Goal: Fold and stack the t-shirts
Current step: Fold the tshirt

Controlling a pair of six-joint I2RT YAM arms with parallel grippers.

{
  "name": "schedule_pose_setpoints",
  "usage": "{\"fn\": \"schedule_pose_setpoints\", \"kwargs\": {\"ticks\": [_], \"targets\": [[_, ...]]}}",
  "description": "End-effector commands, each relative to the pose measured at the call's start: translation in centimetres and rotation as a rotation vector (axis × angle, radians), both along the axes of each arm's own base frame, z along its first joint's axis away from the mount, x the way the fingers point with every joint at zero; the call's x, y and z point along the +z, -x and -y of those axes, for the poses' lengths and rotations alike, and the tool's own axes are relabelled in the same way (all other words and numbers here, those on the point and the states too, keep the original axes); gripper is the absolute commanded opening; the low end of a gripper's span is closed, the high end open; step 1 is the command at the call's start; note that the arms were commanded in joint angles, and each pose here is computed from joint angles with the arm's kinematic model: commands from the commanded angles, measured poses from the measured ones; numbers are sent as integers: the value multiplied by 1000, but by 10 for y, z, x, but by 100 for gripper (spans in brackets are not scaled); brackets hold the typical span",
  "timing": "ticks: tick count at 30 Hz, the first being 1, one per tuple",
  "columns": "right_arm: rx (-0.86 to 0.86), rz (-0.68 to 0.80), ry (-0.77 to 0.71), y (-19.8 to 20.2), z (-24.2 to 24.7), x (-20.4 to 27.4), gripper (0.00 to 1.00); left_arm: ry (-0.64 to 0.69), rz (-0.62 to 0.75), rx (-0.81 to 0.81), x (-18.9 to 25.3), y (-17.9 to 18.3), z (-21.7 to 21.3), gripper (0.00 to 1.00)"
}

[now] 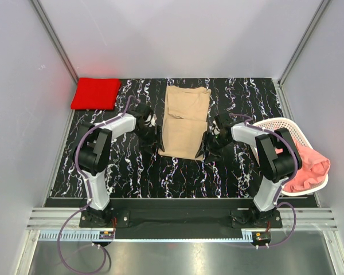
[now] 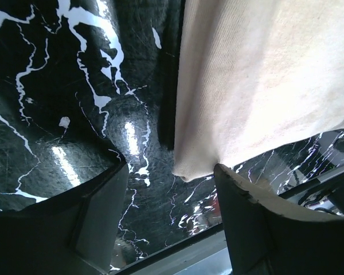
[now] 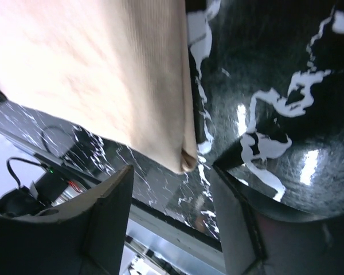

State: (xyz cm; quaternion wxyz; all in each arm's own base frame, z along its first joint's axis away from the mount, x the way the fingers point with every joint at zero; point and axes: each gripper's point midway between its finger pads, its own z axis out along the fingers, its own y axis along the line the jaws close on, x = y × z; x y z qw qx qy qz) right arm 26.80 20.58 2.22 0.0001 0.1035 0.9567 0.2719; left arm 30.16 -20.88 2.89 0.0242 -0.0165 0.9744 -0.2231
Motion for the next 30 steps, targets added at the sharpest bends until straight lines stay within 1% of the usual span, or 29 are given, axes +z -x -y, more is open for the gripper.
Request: {"fn": "schedule_pose_setpoints", "kwargs": {"ticks": [1,3,13,19,26,27,29,30], "targets": [[-63,65,57,-25,4,-13,62,16,10,10,1,-2,2,67],[-86,60,97,-25,10,-16,61,26,-7,20,0,1,4,67],[-115,54,131,-26,15,-24,56,8,-87,47,-15,16,8,65],[-117,45,140,-25,16,-29,54,14,-103,57,-16,20,9,65],[-109,57,141,-32,14,-30,52,8,-104,55,-20,15,11,56],[-106,61,144,-35,14,-30,52,18,-101,56,-19,14,12,53],[-99,58,151,-36,15,-30,48,27,-101,56,-19,13,14,50],[-96,62,147,-38,13,-29,46,27,-104,54,-19,13,14,46]]}}
